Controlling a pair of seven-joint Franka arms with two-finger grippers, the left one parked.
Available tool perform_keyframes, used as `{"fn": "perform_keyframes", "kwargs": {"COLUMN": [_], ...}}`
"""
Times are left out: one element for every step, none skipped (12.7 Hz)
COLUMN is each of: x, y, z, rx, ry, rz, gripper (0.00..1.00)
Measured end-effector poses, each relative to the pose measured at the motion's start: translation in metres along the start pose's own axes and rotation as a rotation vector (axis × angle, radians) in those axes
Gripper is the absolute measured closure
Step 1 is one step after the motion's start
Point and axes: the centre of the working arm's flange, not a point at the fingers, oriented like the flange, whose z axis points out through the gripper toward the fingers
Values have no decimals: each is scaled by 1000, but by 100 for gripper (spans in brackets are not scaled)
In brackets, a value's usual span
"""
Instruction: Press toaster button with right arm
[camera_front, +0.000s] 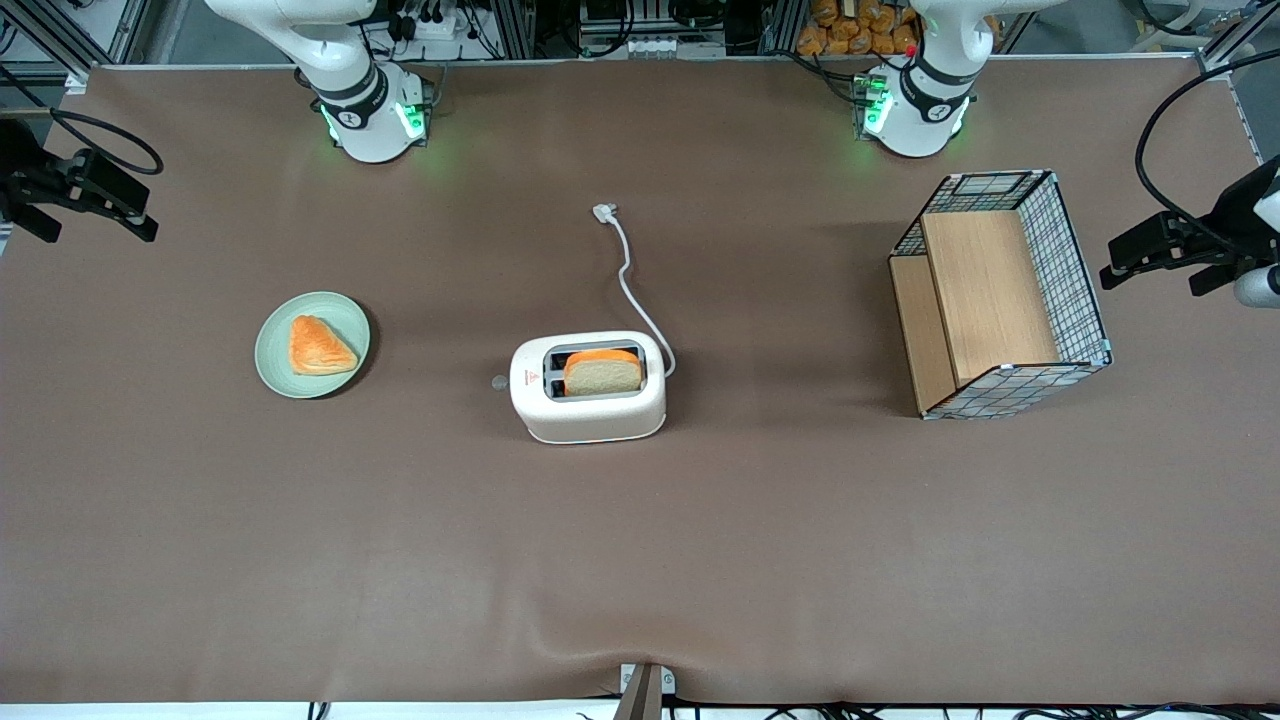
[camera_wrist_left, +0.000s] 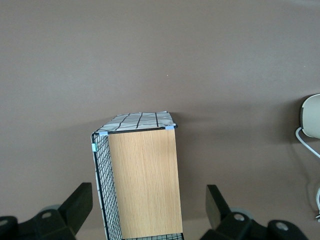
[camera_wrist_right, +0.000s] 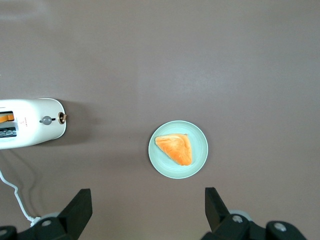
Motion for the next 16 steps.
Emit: {"fn": "perform_keyframes", "kwargs": {"x": [0, 0, -1, -1, -1, -1, -1, -1, -1, -1, -2, -2, -2, -2, -2, -2], "y": [0, 0, 0, 0, 0, 0, 0, 0, 0, 0, 0, 0, 0, 0, 0, 0], "z": [0, 1, 1, 2, 2, 2, 2, 2, 2, 2, 2, 2, 2, 3, 3, 3], "rx": [0, 0, 0, 0, -1, -1, -1, -1, -1, -1, -1, -1, -1, -1, -1, -1], "ry": [-1, -4, -11, -15, -16, -17, -17, -17, -17, -17, -18, -19, -20, -21, -22, -23], "rz": [0, 0, 0, 0, 0, 0, 0, 0, 0, 0, 0, 0, 0, 0, 0, -1], "gripper": [0, 0, 0, 0, 0, 0, 0, 0, 0, 0, 0, 0, 0, 0, 0, 0]}}
